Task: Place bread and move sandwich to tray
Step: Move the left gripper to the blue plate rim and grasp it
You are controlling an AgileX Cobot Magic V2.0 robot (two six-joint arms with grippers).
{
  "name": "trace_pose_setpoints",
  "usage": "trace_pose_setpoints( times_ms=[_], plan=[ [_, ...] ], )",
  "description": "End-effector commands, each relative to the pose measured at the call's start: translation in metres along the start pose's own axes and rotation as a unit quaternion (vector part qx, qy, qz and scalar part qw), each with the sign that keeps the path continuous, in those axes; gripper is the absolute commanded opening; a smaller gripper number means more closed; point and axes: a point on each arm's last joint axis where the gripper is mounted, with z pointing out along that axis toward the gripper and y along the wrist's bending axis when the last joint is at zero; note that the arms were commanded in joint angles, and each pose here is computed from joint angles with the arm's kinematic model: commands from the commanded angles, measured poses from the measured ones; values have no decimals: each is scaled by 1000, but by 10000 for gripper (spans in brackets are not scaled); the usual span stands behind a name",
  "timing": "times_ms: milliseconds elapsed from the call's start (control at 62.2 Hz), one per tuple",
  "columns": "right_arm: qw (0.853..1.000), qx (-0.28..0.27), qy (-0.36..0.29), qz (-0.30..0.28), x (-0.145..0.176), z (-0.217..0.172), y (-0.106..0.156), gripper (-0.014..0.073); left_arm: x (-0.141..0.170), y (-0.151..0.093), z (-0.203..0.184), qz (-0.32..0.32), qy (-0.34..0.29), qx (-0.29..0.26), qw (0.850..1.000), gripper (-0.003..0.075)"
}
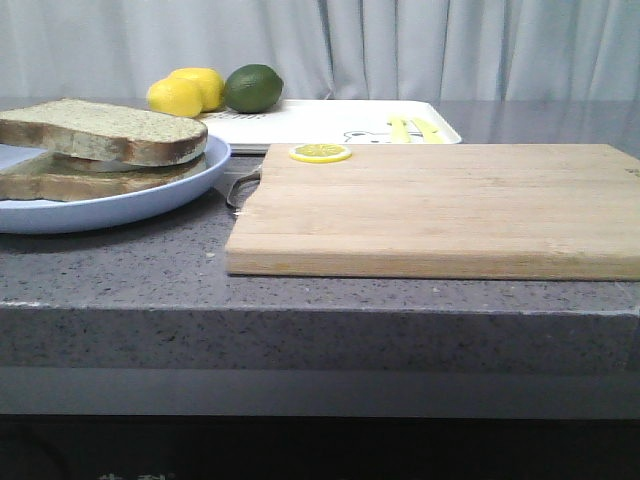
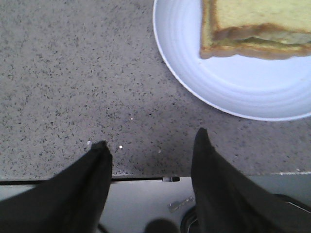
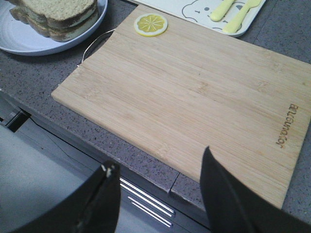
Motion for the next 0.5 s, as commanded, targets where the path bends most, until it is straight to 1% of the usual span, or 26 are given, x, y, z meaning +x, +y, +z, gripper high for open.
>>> trace_pose_setpoints(
  times_ms=[0, 32, 129, 145, 209, 273, 370, 482],
  plan=[
    [999, 6, -45, -2, -11, -7, -1, 403, -27, 10, 11, -32, -4, 2, 999, 365],
    [999, 6, -45, -2, -11, -7, -1, 403, -33, 16, 18, -44, 2, 10, 999, 365],
    [999, 6, -45, -2, -11, -7, -1, 403, -52, 28, 42, -74, 11, 70, 995, 365],
    [999, 6, -45, -2, -11, -7, -1, 403, -54, 29, 45, -84, 11, 86, 993, 365],
    [999, 6, -45, -2, -11, -7, -1, 403, -63, 36, 59, -107, 15, 119, 987, 365],
    [999, 6, -45, -2, -11, -7, -1, 403, -69, 43, 69, -133, 15, 141, 981, 365],
    [999, 6, -45, -2, -11, -7, -1, 403, -77, 46, 84, -152, 20, 172, 973, 365],
    [999, 6, -45, -2, -11, -7, -1, 402, -82, 43, 102, -160, 29, 209, 964, 365]
  ],
)
